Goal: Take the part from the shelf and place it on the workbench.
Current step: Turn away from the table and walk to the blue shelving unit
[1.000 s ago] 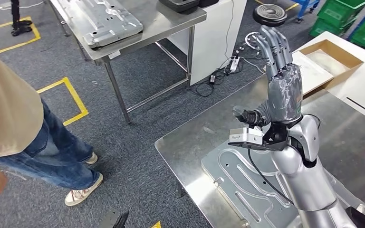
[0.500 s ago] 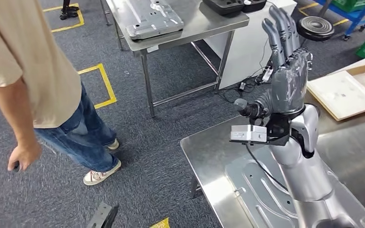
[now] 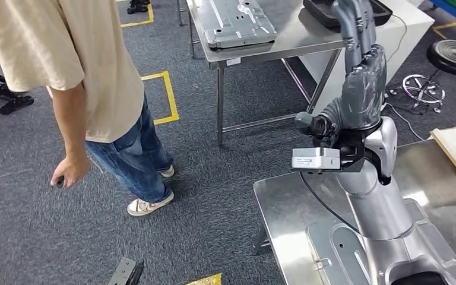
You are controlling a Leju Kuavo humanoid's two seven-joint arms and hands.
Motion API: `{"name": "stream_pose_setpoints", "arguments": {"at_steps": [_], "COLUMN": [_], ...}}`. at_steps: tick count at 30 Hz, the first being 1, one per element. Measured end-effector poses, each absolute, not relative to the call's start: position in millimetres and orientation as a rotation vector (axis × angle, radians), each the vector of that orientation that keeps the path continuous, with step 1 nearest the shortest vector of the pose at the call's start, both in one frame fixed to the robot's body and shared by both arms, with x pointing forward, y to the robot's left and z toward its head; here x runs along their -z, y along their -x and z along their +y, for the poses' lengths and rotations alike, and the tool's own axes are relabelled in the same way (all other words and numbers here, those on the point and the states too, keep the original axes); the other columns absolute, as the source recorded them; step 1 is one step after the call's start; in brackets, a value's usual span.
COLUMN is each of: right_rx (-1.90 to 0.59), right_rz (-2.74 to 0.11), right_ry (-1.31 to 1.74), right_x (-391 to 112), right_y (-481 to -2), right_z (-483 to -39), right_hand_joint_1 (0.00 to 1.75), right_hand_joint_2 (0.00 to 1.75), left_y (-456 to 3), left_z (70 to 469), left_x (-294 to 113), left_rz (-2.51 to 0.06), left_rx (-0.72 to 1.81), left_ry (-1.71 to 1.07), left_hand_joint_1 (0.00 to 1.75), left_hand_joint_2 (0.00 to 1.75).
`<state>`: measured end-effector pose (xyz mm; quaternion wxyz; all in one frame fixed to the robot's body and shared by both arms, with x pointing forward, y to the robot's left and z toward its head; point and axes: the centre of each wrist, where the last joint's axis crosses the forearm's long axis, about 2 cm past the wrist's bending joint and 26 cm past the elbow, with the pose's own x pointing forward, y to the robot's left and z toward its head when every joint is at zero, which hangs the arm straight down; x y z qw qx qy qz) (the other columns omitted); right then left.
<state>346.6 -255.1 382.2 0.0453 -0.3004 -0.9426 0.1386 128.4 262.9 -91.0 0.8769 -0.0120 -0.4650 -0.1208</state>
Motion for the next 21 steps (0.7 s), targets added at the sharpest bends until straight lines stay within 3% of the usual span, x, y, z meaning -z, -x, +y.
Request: {"name": "stream_pose_setpoints", "arguments": {"at_steps": [21], "right_rx": [-0.451], "right_rz": [-2.836], "right_ry": [0.932], "right_x": [-373], "right_y": [-348], "right_z": [-257], "right_hand_joint_1": [0.00], "right_hand_joint_2": [0.00], "left_y": [-117], "left_z": [259], "left_x": [94], "left_rz": [-0.943], "left_rx": [0.270], "left_ry": [0.050], "left_hand_joint_1": [0.00], "left_hand_joint_2": [0.00]}}
